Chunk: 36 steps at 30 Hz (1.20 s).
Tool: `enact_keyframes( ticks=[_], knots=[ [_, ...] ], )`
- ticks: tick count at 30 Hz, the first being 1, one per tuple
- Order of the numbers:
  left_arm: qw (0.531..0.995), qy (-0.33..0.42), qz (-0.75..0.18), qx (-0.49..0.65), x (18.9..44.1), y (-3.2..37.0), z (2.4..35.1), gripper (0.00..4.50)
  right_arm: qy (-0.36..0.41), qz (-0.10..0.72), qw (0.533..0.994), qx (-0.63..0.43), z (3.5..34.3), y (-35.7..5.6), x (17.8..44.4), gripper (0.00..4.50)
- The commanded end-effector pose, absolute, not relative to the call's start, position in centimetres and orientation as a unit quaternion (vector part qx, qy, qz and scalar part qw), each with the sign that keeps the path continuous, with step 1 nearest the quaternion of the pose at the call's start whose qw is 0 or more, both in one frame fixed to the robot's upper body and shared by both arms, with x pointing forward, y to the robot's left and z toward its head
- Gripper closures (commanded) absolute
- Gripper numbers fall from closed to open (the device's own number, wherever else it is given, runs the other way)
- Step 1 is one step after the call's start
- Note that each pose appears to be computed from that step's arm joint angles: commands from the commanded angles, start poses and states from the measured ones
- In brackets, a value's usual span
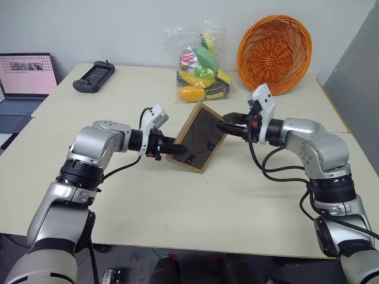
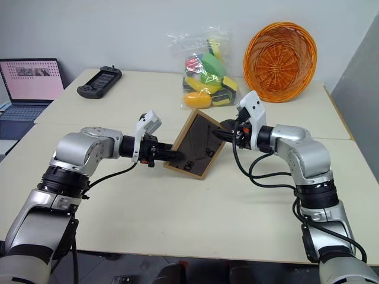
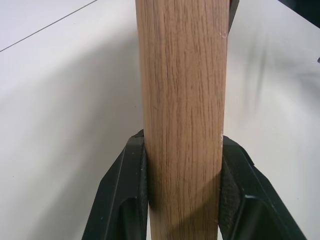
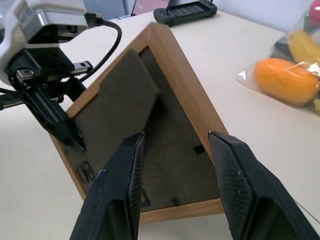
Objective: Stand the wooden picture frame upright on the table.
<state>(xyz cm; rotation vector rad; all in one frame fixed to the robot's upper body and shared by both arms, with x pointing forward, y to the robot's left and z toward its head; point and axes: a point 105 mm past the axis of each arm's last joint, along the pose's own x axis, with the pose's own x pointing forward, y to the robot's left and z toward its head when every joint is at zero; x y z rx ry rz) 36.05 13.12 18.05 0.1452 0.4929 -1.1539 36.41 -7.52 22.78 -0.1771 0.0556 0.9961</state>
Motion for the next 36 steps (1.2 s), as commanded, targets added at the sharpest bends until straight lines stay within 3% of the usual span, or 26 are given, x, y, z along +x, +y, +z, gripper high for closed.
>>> enact_keyframes(
  ticks=[1, 17, 27, 36],
  knots=[
    [0.815, 0.188, -0.541, 0.091, 36.5, 12.7, 20.4, 3.19, -0.011, 0.494, 0.865, -0.092, 24.7, -6.1, 35.9, 2.36],
    [0.826, 0.184, -0.523, 0.1, 38.1, 13.1, 20.0, 3.19, 0.012, 0.516, 0.854, -0.059, 22.5, -3.8, 33.5, 2.36],
    [0.86, 0.215, -0.462, -0.011, 40.9, 13.8, 20.6, 3.19, 0.023, 0.494, 0.867, -0.068, 22.0, -5.3, 33.0, 2.36],
    [0.834, 0.226, -0.502, -0.041, 39.6, 13.0, 21.5, 3.19, 0.02, 0.471, 0.875, -0.109, 21.3, -6.2, 33.6, 2.36]
  ],
)
